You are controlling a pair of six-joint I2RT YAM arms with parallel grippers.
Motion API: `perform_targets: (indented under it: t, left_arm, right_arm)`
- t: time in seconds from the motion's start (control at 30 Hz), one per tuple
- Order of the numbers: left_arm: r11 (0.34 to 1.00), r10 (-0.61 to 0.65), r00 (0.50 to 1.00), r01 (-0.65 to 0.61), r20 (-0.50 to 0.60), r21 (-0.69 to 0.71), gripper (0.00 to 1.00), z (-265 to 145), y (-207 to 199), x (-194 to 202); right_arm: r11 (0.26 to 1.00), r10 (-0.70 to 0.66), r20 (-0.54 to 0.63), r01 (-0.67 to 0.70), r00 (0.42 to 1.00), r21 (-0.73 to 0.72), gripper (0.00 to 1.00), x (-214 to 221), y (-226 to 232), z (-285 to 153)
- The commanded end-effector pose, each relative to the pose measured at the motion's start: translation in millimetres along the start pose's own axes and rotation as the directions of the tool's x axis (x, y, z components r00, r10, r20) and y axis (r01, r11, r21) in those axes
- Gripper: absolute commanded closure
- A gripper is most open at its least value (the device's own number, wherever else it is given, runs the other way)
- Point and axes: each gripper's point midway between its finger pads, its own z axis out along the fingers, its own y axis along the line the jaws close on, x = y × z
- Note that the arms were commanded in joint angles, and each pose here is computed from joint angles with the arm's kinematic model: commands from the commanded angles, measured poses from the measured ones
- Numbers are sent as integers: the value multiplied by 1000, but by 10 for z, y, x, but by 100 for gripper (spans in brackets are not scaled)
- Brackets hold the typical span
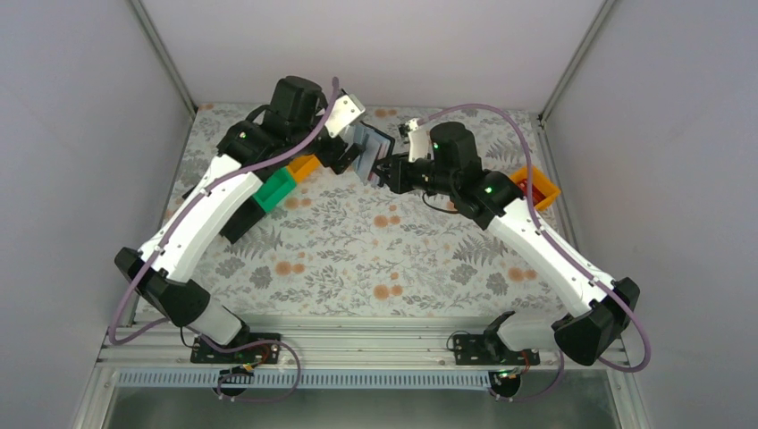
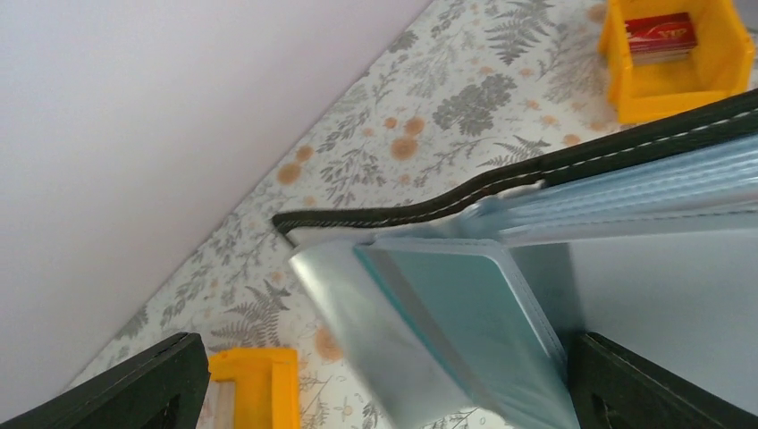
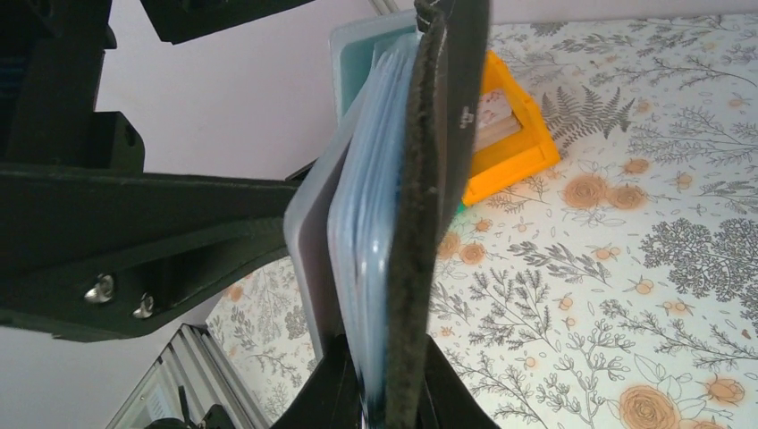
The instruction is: Take the credit cards out of the card holder
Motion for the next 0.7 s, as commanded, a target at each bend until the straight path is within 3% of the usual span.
perform_targets:
  t: [0.0, 0.3, 0.5, 0.67]
  left_arm:
    - [989, -44, 998, 37, -46, -141, 0, 19, 290, 90]
    - [998, -53, 998, 52, 35, 24, 0, -369, 140, 51]
    - [975, 22, 994, -46, 111, 217, 0, -791, -247, 84]
    - [956, 82, 974, -136, 211, 258, 0, -1213, -438, 8]
  right_arm:
    - [991, -65, 76, 73, 995, -111, 96, -202, 334, -176]
    - [955, -181, 114, 202, 977, -216, 96, -160, 544, -354]
    - [873, -323, 158, 358, 933, -331, 96, -63, 802, -586]
    - [796, -426, 185, 464, 886, -390, 96, 61, 955, -795]
